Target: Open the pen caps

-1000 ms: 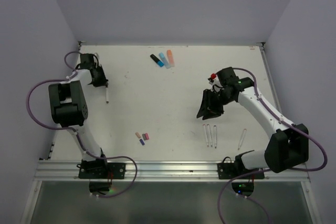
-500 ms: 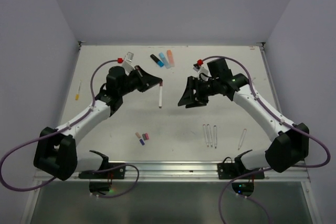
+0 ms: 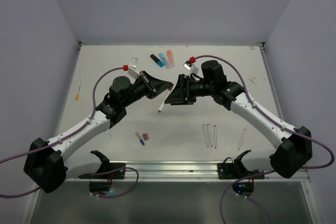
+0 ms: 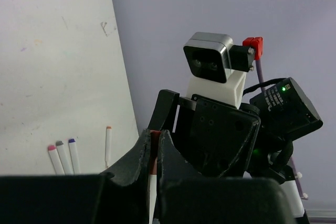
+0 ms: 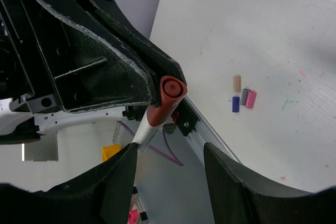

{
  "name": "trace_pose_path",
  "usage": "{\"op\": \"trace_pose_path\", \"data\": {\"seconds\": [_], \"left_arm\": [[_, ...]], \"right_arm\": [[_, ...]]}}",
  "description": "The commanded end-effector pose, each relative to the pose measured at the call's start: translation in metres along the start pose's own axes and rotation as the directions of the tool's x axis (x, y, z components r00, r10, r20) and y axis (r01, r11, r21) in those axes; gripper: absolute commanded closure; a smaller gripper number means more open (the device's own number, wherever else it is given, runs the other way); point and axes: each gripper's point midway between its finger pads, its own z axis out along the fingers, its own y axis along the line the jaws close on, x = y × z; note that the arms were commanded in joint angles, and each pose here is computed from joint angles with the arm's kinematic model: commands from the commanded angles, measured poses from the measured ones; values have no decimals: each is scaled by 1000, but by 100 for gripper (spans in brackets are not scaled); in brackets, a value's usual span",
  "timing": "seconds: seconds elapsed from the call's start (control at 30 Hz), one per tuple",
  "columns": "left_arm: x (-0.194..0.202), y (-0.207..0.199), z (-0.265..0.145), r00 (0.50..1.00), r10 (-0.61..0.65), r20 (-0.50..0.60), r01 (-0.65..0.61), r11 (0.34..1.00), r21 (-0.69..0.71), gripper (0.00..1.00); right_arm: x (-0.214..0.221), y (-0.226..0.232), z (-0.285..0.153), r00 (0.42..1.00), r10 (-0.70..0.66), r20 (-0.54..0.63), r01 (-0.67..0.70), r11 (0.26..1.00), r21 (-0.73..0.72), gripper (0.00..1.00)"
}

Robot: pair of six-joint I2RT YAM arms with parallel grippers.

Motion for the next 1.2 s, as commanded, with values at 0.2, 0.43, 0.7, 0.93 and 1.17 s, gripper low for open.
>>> {"op": "trace_pose_path", "data": {"seconds": [0.2,0.43,0.7,0.93,1.17], "left_arm": [[-9,-19,-1,998,-38,57,35,999,39,100],[-10,-18,2,997,-44,57,43,999,28,100],[-10,-19,2,998,-34,58,33,999,18,100],[-7,-20,-1,998,-38,47,37,999,29,100],[18,-21,-2,993,59,-98,-53,997,60,77]], "right_arm": [[-2,19,-3,994,3,110,5,997,-75,45],[-4,27,6,993,3,120,9,994,-104,46],[-10,38,15,990,18,140,1,990,-140,59],[12,21,11,994,38,105,-27,995,-100,100],[30,20,7,999,-12,38,17,992,-122,100]]}}
